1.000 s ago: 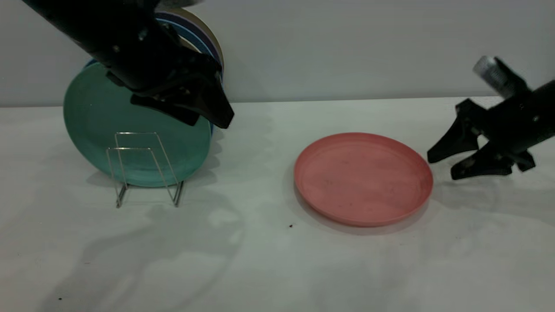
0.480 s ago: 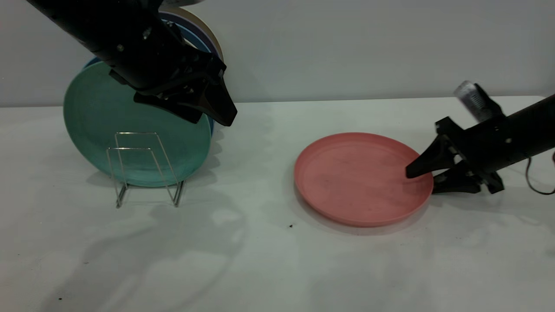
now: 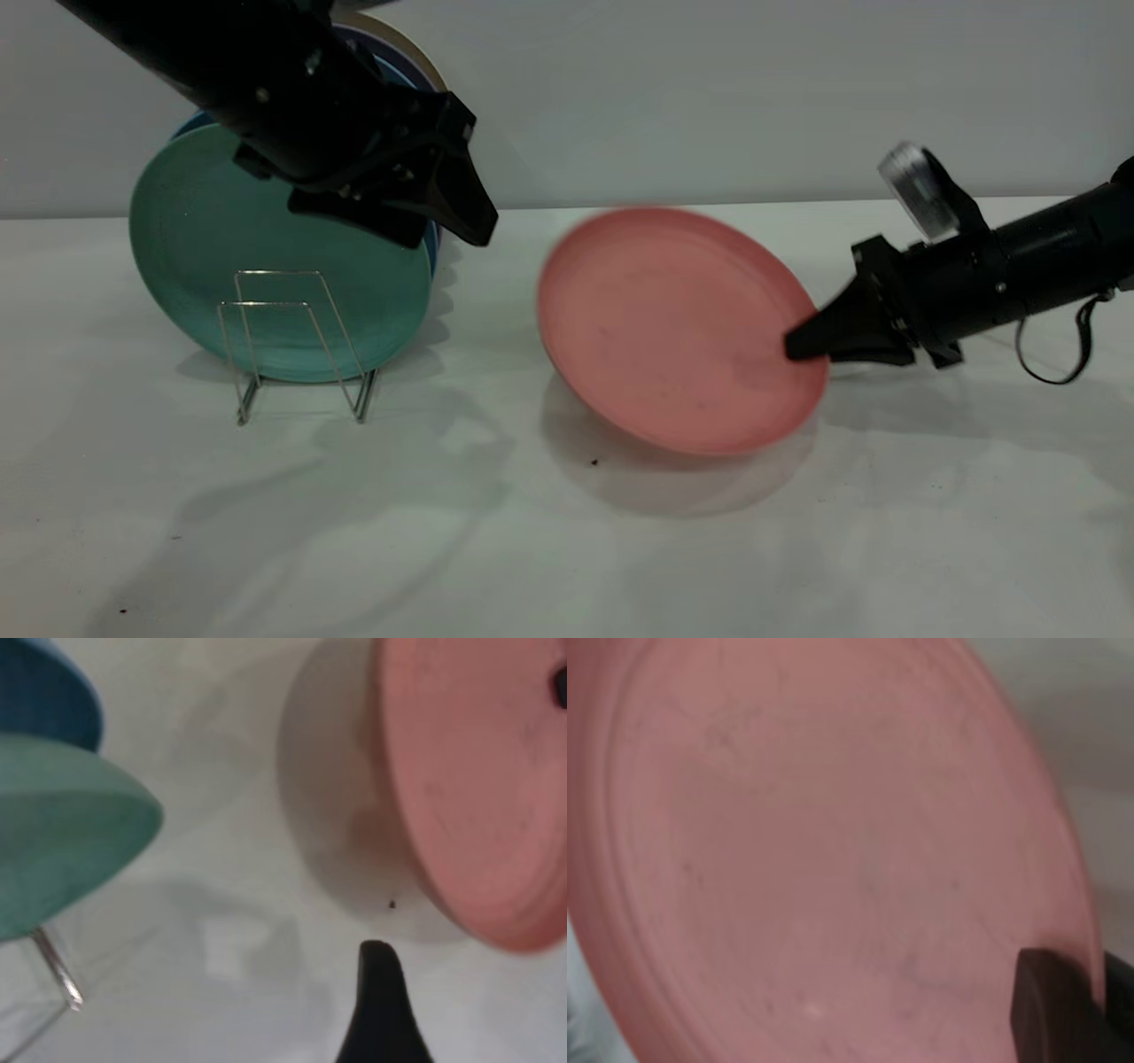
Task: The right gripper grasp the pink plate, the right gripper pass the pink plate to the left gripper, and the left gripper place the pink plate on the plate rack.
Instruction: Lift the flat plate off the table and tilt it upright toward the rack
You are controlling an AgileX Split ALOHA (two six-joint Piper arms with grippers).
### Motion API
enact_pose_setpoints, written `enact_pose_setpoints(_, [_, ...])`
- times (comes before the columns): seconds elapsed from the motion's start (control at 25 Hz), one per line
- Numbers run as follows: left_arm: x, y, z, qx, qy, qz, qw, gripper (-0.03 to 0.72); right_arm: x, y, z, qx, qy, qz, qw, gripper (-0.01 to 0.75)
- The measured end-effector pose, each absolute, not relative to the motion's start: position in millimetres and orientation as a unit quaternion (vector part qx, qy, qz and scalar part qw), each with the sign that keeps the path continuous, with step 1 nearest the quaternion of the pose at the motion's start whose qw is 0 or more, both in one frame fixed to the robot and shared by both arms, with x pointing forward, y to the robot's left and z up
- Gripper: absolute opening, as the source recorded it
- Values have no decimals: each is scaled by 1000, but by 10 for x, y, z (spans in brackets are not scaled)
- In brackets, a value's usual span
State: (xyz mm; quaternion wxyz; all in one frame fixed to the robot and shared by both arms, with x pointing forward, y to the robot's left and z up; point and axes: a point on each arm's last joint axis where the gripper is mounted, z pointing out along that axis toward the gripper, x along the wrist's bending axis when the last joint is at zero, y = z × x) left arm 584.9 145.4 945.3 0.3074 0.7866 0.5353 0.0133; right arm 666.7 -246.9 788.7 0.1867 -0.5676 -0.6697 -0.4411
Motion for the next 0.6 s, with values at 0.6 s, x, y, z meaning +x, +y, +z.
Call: enact_pose_setpoints(0.6, [5928,1361,9186,711,618,-49,332,551,6606,-2256,8008,-503,-672,-490,234,17])
